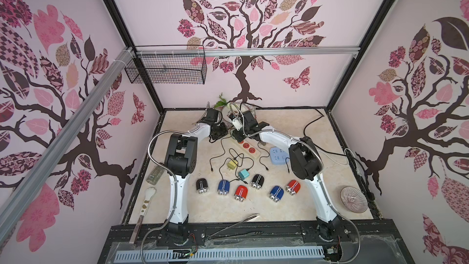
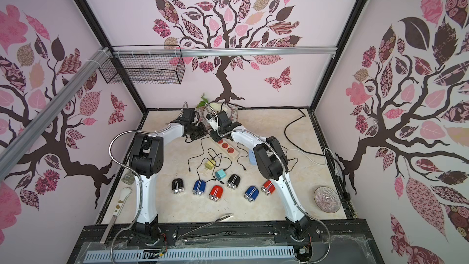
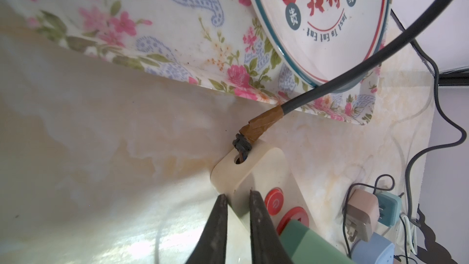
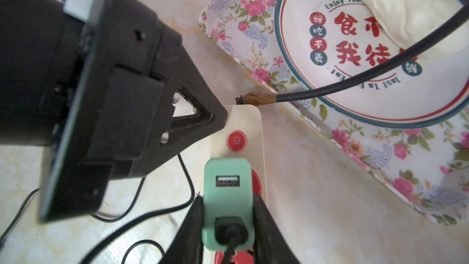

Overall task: Unplug the electric shaver
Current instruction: Remove the plug from the socket.

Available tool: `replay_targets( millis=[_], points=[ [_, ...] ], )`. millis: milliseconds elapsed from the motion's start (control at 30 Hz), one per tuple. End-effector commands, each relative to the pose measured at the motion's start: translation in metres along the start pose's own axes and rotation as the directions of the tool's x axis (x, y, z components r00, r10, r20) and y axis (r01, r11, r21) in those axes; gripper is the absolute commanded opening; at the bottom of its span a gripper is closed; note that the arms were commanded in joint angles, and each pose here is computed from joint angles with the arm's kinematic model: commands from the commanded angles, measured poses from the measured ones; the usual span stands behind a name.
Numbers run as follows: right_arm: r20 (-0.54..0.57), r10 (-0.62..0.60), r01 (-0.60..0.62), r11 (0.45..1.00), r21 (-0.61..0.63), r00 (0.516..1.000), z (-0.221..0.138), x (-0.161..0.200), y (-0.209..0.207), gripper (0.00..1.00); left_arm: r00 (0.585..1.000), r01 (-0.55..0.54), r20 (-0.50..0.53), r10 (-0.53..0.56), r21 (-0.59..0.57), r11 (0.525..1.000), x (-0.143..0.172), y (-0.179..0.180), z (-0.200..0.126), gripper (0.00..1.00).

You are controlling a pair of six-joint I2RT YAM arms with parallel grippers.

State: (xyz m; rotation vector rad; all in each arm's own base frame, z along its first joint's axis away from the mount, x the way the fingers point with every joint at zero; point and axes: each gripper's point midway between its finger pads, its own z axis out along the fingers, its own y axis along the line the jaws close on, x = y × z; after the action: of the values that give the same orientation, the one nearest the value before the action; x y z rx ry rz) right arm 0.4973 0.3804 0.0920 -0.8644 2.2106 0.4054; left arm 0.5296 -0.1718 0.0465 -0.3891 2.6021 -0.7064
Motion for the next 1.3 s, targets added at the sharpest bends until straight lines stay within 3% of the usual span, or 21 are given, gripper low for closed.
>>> replay_targets(
  millis=[0, 1267],
  points=[
    [0.119, -0.014, 0.013, 1.0, 0.009, 0.993, -0.034, -0.051, 0.002, 0.16, 0.998, 0.0, -0.061, -0.005, -0.08, 0.997, 0.018, 0.022, 0.019, 0.18],
    [0.154, 0.028, -0.029, 1.0, 0.002, 0.988, -0.056, -0.067, 0.003, 0.15, 0.998, 0.004, -0.061, -0.008, -0.071, 0.997, 0.017, 0.02, 0.019, 0.18]
  ],
)
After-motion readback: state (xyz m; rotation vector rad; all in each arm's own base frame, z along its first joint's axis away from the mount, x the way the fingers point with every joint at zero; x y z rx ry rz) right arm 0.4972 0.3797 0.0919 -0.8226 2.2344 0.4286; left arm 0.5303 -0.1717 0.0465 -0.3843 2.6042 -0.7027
